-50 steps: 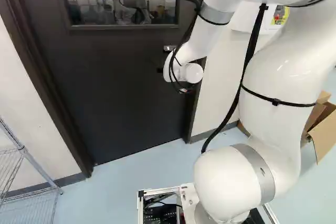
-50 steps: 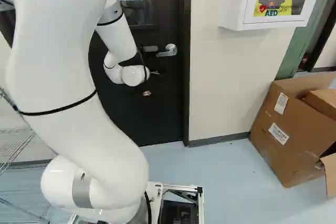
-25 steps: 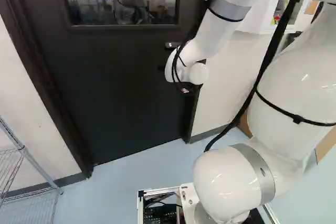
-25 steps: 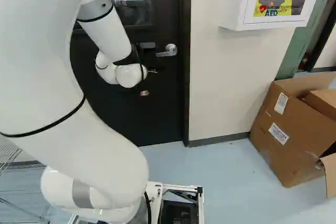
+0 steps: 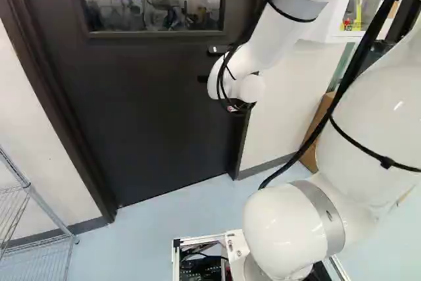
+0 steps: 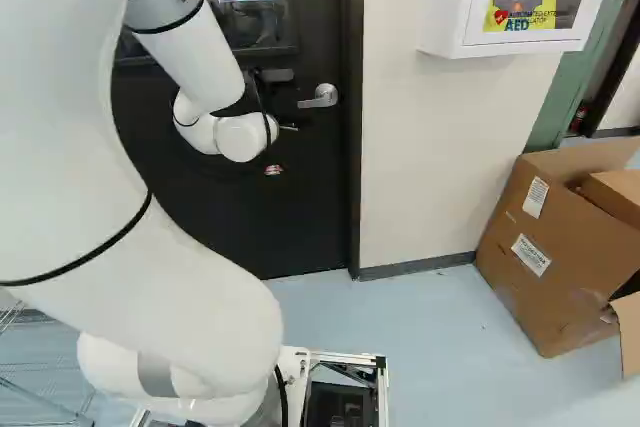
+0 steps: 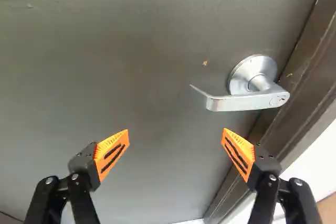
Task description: Open the door and move inside
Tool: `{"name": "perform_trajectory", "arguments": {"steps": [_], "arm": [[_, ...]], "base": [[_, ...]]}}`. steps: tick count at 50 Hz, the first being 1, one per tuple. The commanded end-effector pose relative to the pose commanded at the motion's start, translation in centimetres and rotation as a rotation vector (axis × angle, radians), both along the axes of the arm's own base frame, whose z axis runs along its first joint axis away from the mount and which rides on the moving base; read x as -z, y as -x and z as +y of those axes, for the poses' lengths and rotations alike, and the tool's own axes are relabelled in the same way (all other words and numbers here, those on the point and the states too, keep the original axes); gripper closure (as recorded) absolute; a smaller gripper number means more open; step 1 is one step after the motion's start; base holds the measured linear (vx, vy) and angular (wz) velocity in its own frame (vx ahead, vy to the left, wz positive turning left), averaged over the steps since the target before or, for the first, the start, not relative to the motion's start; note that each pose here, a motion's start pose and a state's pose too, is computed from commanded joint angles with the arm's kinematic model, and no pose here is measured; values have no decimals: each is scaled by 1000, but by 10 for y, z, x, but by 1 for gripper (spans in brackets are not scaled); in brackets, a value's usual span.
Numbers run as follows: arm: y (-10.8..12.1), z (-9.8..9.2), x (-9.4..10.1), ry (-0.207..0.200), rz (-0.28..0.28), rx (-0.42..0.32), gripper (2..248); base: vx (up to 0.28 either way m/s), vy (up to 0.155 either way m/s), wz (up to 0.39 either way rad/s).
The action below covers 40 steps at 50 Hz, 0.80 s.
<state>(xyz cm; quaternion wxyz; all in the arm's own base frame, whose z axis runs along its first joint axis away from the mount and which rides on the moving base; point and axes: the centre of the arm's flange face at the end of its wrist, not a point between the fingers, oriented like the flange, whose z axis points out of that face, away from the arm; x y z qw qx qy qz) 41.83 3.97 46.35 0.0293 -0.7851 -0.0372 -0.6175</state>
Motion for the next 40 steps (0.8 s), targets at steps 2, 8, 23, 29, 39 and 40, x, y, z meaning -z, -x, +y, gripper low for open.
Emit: {"name": "perform_trajectory", "arguments": {"steps": [2, 8, 23, 29, 39, 40], "arm": [[0, 0, -2, 0, -5, 0, 3], [1, 0, -8, -2, -19, 0, 3], [2, 0, -24, -5, -55, 0, 3], [3, 0, -30, -7, -69, 0, 3], [4, 0, -40, -9, -93, 0, 3], [4, 0, -41, -9, -95, 0, 3]], "base": [[0, 0, 0], [0, 0, 0], [0, 0, 0], [0, 0, 0], [0, 0, 0], [0, 0, 0]]}}
